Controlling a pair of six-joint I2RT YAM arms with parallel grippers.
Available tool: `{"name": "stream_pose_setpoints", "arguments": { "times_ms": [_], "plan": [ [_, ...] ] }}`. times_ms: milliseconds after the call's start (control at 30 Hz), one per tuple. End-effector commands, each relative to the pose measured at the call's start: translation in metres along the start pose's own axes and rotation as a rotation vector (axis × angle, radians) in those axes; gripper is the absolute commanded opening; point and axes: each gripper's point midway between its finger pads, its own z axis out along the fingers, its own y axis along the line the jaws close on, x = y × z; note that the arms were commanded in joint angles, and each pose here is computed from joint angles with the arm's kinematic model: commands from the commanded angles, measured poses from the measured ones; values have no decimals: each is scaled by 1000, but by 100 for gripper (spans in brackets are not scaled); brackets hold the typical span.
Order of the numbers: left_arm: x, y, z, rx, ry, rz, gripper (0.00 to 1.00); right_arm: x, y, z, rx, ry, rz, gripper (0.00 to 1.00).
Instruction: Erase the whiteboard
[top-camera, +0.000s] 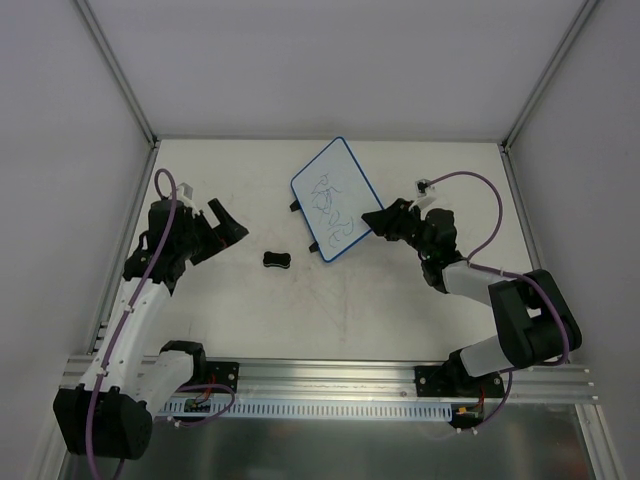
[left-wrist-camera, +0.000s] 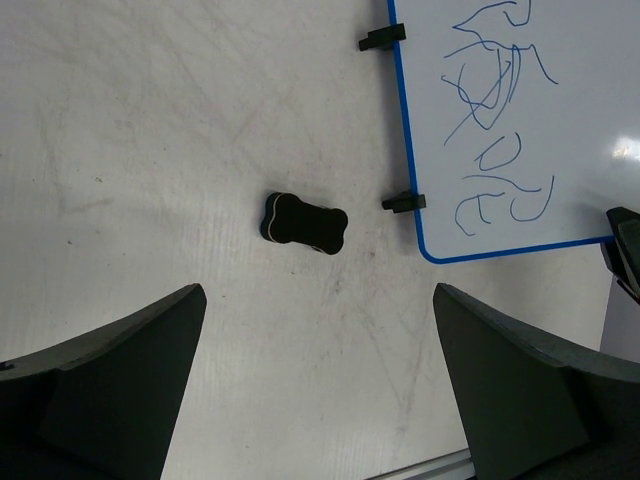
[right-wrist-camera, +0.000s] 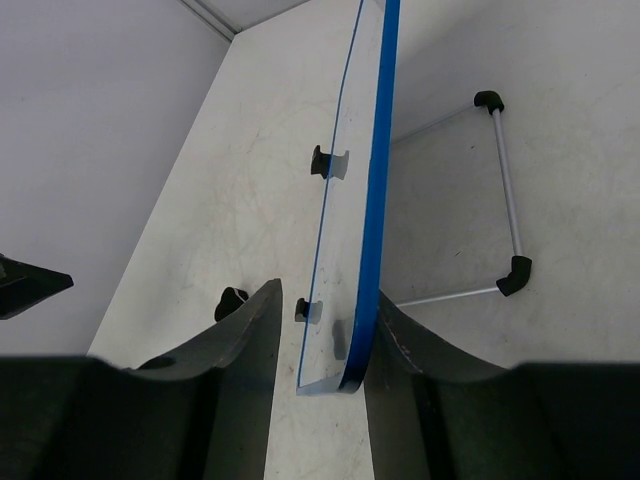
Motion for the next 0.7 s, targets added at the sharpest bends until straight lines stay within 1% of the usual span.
{"name": "stream_pose_setpoints", "arguments": {
  "times_ms": [0,67,200,300,333,367,533,567,633,667],
  "plan": [
    [-5,-6,1,2,8,-4,99,-29,14,1,-47,-97,-67,38],
    [-2,-6,4,-3,27,0,99,-29,15,1,-47,-97,-67,36],
    [1,-12,8,-12,56,32,99,-29,14,2,-44,-99,-70,23],
    [2,-13,11,-32,64,52,99,-28,13,4,-46,-91,-66,11],
    [4,-13,12,-36,75,59,99,-28,14,4,-51,-90,-66,4],
    [6,-12,14,-42,83,62,99,-27,14,4,-51,-87,-65,1],
    [13,-14,18,-35,138,120,99,-27,13,4,-47,-87,-65,0],
    [20,-10,21,-51,180,124,99,-27,13,4,-46,-88,-65,0],
    [21,-12,20,-46,214,155,99,-26,14,4,-53,-84,-66,0],
    [27,-9,21,-58,253,163,99,-26,14,4,-53,-84,-67,0]
  ]
}}
